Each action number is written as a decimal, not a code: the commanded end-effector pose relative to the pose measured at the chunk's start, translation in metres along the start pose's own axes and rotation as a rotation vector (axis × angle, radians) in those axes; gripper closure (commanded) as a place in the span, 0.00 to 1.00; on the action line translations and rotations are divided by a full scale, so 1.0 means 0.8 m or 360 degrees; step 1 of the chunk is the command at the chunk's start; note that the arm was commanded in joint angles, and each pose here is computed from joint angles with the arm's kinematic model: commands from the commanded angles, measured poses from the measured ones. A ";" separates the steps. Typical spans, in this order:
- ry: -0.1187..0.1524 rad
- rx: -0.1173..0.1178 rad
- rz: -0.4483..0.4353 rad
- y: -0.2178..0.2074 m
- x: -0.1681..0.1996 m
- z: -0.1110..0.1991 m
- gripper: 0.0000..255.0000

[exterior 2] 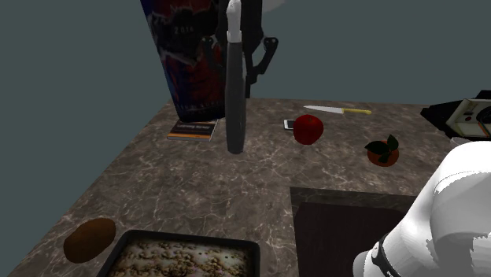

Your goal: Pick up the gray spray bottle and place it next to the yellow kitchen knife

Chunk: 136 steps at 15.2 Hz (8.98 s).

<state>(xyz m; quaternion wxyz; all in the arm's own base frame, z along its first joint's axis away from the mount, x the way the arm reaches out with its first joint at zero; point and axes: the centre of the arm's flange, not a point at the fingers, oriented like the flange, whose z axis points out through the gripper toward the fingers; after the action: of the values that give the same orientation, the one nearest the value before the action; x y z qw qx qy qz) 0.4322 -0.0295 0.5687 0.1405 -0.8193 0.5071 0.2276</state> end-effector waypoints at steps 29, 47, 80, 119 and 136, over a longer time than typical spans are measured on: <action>0.0000 0.0000 0.0000 0.151 0.021 -0.158 1.00; 0.0000 0.0000 0.0000 0.400 0.160 -0.242 1.00; 0.0000 0.0000 0.0000 0.592 0.332 -0.200 1.00; 0.0000 0.0000 0.0000 0.592 0.464 0.019 1.00; 0.0000 0.0000 0.0000 0.592 0.464 -0.030 0.00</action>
<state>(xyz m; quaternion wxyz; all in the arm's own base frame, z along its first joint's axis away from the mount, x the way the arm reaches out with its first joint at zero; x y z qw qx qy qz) 0.1516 -0.5325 0.3860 0.1401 -0.8194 0.5071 0.2276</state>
